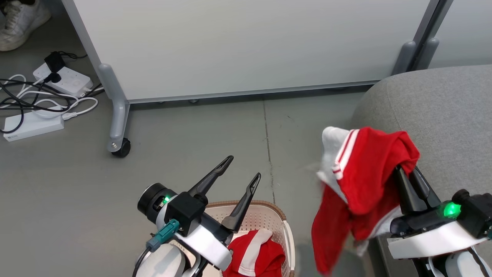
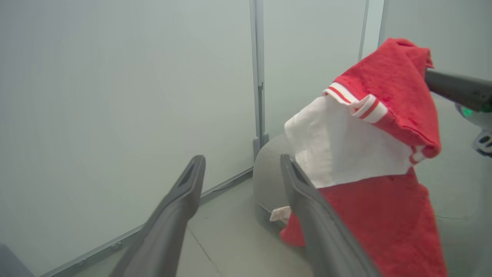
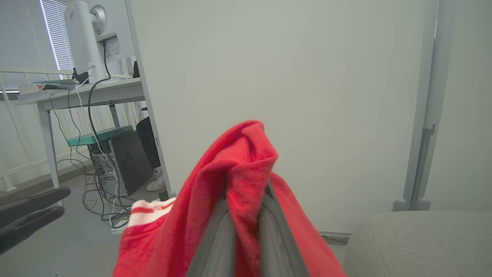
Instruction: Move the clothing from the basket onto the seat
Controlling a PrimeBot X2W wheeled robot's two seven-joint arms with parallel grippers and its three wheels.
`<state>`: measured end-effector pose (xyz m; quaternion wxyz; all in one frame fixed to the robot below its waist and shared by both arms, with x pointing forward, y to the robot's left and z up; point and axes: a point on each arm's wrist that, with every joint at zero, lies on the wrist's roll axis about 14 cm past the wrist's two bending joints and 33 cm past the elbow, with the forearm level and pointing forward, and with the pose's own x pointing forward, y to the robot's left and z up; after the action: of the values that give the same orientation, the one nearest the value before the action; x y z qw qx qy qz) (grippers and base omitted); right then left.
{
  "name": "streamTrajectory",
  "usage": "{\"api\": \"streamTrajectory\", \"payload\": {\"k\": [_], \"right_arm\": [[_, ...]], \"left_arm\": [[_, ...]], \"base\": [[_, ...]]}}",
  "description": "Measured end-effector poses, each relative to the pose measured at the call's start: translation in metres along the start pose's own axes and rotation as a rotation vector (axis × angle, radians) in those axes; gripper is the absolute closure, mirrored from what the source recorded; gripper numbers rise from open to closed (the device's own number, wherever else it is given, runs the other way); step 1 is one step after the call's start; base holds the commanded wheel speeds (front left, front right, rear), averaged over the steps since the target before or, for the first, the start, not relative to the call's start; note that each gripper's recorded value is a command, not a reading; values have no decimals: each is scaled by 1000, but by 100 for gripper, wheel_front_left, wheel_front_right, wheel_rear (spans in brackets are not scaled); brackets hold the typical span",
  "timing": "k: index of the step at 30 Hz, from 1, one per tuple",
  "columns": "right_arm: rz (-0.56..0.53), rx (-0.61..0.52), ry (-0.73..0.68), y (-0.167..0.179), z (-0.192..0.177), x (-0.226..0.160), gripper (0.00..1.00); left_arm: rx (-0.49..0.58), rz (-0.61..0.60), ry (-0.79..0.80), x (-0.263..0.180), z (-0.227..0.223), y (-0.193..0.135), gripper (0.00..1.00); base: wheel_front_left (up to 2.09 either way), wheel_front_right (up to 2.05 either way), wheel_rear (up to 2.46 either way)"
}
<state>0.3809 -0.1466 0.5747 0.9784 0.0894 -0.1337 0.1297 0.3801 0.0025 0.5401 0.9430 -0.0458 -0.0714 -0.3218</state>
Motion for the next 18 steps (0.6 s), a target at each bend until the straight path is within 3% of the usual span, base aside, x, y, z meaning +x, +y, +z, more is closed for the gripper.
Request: {"api": "streamTrajectory", "payload": {"k": [18], "right_arm": [[-169, 39, 108, -37, -37, -26, 100]], "left_arm": [[-102, -61, 98, -31, -32, -31, 0]], "base": [[0, 0, 0]]}}
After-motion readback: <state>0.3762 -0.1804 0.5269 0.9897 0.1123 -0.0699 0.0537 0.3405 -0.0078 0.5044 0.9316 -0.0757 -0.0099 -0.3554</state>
